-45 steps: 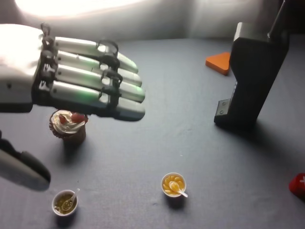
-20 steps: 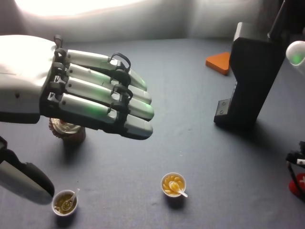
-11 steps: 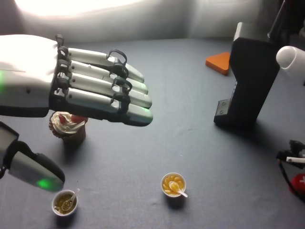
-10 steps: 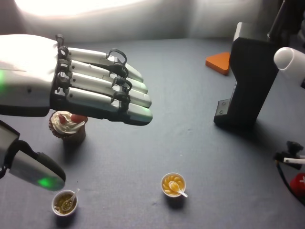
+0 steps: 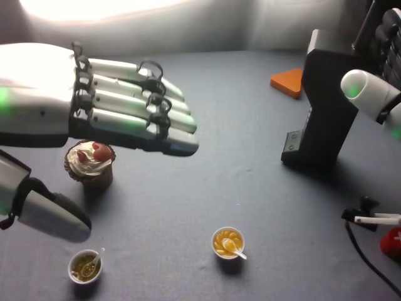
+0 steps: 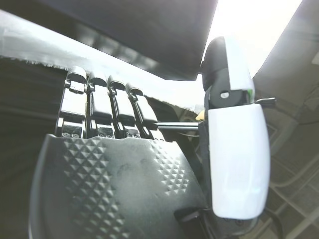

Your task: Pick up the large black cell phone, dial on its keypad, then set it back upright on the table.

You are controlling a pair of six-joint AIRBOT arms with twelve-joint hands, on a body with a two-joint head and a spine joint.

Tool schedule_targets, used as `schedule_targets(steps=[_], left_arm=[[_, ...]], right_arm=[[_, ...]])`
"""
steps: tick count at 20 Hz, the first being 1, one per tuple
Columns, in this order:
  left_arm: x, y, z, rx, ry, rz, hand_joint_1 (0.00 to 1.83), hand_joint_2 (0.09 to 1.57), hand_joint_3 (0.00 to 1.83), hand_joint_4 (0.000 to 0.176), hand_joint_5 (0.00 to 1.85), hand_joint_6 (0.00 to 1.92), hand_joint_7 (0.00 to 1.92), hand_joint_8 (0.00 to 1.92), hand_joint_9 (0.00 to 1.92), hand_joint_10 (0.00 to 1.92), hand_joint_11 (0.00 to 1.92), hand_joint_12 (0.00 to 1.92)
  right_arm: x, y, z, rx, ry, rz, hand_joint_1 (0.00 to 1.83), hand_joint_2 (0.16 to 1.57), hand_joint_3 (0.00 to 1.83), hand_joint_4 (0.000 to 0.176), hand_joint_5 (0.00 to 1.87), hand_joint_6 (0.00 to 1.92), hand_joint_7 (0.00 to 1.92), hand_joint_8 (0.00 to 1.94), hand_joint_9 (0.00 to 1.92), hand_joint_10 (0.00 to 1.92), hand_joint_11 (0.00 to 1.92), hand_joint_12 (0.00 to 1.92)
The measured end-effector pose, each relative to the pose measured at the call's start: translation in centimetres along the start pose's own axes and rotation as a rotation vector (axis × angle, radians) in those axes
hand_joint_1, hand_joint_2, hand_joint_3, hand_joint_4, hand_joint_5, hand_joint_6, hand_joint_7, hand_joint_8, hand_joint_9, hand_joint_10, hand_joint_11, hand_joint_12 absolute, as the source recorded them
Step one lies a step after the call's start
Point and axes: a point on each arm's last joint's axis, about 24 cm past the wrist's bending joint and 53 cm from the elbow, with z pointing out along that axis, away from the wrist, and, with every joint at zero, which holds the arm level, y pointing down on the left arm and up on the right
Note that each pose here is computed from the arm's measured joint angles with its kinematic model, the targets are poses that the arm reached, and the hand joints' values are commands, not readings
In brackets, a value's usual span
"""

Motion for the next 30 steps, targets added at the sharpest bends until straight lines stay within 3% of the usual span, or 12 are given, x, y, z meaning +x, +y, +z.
schedule_targets(steps=[6,14,16,17,19,20,22,23,24,26,27,30], left_arm=[[-0.1,-0.1,0.0,0.006,-0.003,-0.002,0.10,1.18,0.00,0.000,0.15,0.00,0.14,0.00,0.15,0.00,0.00,0.47],[0.1,-1.1,-0.3,0.052,0.008,0.003,0.08,1.20,0.00,0.000,0.13,0.00,0.12,0.00,0.13,0.00,0.00,0.36],[0.3,-1.3,-0.5,0.062,0.018,0.012,0.06,1.20,0.00,0.000,0.13,0.00,0.13,0.00,0.14,0.00,0.00,0.41],[0.5,-1.5,-0.5,0.072,0.025,0.014,0.06,1.20,0.00,0.000,0.13,0.00,0.13,0.00,0.14,0.00,0.00,0.41],[1.1,-2.2,-0.6,0.100,0.051,0.020,0.08,1.19,0.00,0.000,0.12,0.00,0.12,0.00,0.14,0.00,0.00,0.38],[1.2,-2.3,-0.6,0.107,0.056,0.021,0.07,1.20,0.00,0.000,0.12,0.00,0.12,0.00,0.14,0.00,0.00,0.38],[1.0,-2.4,-0.6,0.110,0.047,0.019,0.07,1.20,0.00,0.000,0.12,0.00,0.12,0.00,0.14,0.00,0.00,0.38],[0.7,-2.5,-0.6,0.113,0.034,0.016,0.06,1.20,0.00,0.000,0.12,0.00,0.13,0.00,0.15,0.00,0.00,0.41],[0.5,-2.5,-0.6,0.112,0.027,0.014,0.05,1.21,0.00,0.000,0.12,0.00,0.12,0.00,0.14,0.00,0.00,0.37],[0.4,-2.5,-0.6,0.113,0.021,0.013,0.05,1.20,0.00,0.000,0.12,0.00,0.12,0.00,0.13,0.00,0.00,0.36],[0.4,-2.5,-0.6,0.114,0.024,0.014,0.10,1.19,0.00,0.000,0.14,0.01,0.13,0.00,0.15,0.00,0.00,0.42],[0.5,-2.5,-0.6,0.114,0.028,0.016,0.08,1.20,0.00,0.000,0.11,0.00,0.11,0.00,0.11,0.00,0.00,0.34]], right_arm=[[0.9,-0.4,0.7,0.001,0.037,-0.003,0.96,1.01,0.00,0.000,0.00,0.00,0.00,0.00,0.00,0.00,0.00,0.00],[1.4,-1.1,2.0,-0.002,0.039,0.016,0.98,1.01,0.00,0.000,0.07,0.02,0.04,0.01,0.04,0.01,0.06,0.04],[1.5,-1.4,2.0,0.005,0.036,0.023,1.04,0.99,0.00,0.000,0.15,0.01,0.12,0.01,0.12,0.01,0.00,0.47],[1.6,-1.4,2.0,0.006,0.039,0.022,1.04,0.99,0.00,0.000,0.15,0.01,0.12,0.01,0.12,0.01,0.00,0.47],[1.7,-1.5,2.1,0.008,0.037,0.028,1.02,1.02,0.00,0.000,0.20,0.01,0.19,0.01,0.20,0.02,0.00,0.71],[1.8,-1.5,2.2,0.006,0.039,0.030,1.16,1.03,0.00,0.000,0.51,0.03,0.52,0.03,0.60,0.10,0.26,1.06],[1.9,-1.4,2.5,-0.003,0.039,0.033,1.22,1.05,0.00,0.000,0.57,0.02,0.61,0.03,0.73,0.12,0.42,1.07],[2.1,-1.4,2.6,-0.009,0.045,0.031,1.46,1.10,0.00,0.000,0.73,0.91,0.86,0.79,1.02,0.79,0.93,1.35],[2.1,-1.4,2.7,-0.010,0.043,0.036,1.48,1.13,0.00,0.000,0.80,0.92,0.84,1.02,0.93,1.11,0.92,1.51],[2.2,-1.4,2.9,-0.018,0.046,0.039,1.49,1.12,0.00,0.000,0.97,0.83,0.84,1.08,0.88,1.19,0.93,1.50],[2.4,-1.4,2.9,-0.018,0.051,0.039,1.48,1.15,0.00,0.000,0.86,1.00,0.79,1.09,0.84,1.23,0.81,1.60],[2.3,-1.4,3.0,-0.018,0.048,0.045,1.49,1.14,0.00,0.000,0.81,1.09,0.83,0.96,0.92,1.12,0.78,1.62]])
